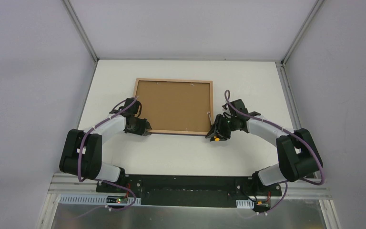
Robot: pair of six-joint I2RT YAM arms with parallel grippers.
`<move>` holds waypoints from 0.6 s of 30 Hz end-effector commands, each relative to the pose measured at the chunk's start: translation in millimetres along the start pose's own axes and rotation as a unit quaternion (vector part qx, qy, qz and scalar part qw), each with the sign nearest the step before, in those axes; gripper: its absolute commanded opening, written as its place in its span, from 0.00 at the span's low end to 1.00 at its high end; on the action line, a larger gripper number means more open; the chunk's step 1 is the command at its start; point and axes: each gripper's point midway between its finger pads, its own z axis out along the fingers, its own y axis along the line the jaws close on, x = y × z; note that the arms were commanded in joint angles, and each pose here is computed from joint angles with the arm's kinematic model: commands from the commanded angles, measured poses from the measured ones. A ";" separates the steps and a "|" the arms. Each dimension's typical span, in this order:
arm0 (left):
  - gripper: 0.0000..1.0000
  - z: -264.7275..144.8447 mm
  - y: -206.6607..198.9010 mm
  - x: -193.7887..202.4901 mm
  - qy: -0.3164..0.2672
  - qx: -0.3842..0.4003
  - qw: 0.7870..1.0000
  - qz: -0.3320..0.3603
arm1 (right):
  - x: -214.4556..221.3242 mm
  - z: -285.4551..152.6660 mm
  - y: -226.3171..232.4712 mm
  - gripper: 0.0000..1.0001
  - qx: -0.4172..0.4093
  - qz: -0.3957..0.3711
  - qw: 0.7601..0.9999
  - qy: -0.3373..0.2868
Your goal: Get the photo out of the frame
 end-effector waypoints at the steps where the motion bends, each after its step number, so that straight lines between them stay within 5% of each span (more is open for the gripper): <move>1: 0.11 8.8 28.5 -8.1 -0.022 -0.048 0.998 -0.021 | -7.3 0.9 -3.6 0.00 0.010 -0.013 1.000 -0.005; 5: 0.00 8.4 29.6 -7.7 -0.021 -0.051 0.998 -0.019 | -3.4 -0.5 -6.4 0.00 0.012 -0.002 1.000 -0.009; 18: 0.00 8.2 39.9 -7.6 -0.020 -0.069 0.997 0.005 | -20.1 5.0 -2.9 0.00 0.000 -0.011 1.000 -0.019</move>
